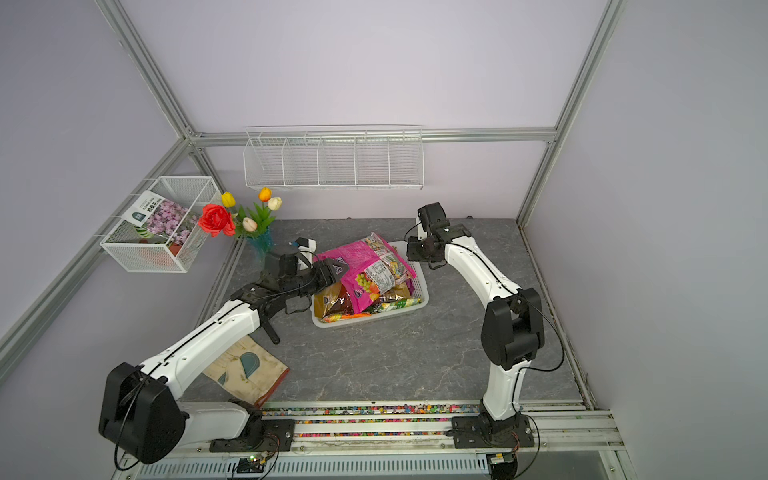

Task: Put the candies in the basket
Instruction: Place the candy in the basket.

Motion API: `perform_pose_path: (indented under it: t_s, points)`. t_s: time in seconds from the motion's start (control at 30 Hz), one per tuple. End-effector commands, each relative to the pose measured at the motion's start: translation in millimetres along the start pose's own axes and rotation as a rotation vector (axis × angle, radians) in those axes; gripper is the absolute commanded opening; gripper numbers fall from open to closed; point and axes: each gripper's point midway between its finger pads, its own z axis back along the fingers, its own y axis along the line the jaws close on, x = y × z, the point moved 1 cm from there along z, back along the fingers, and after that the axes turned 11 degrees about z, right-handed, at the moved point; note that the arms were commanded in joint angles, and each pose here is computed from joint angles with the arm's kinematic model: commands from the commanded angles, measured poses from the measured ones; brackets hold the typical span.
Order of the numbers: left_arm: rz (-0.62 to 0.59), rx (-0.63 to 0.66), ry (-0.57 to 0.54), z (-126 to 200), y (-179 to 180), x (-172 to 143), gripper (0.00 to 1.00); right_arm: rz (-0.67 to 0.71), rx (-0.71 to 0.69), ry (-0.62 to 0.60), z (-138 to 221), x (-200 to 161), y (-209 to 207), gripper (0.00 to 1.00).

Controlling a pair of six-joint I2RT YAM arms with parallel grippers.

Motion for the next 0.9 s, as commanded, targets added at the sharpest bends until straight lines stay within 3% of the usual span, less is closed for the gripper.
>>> perform_pose_path:
  t_s: [0.0,0.17,0.2,0.27,0.3,0.6,0.87]
  points:
    - [-0.013,-0.029,0.047,-15.6,-2.1,-1.0,0.56,0.010,0.025,0.014,-4.7,-5.2,-3.1,0.47]
    - [-0.050,0.080,0.042,-22.8,6.5,9.2,0.40,0.026,0.105,0.041,-9.8,-10.0,4.5,0.47]
    - [-0.067,0.098,0.030,-21.1,6.6,12.4,0.34,0.028,0.110,0.045,-10.5,-10.9,5.5,0.47]
    - [-0.112,0.119,0.012,-15.6,4.9,17.7,0.07,0.032,0.120,0.053,-11.9,-12.6,6.8,0.47]
    - [-0.118,0.132,0.003,-12.4,5.0,21.3,0.00,0.033,0.121,0.055,-11.8,-12.9,6.5,0.47]
    - [-0.041,0.171,0.011,18.1,35.1,51.7,0.00,0.095,0.187,0.126,-18.6,-30.9,14.5,0.49]
    - [-0.075,0.265,0.105,7.2,73.3,47.7,0.00,0.071,0.372,0.150,-30.8,-38.4,39.5,0.51]
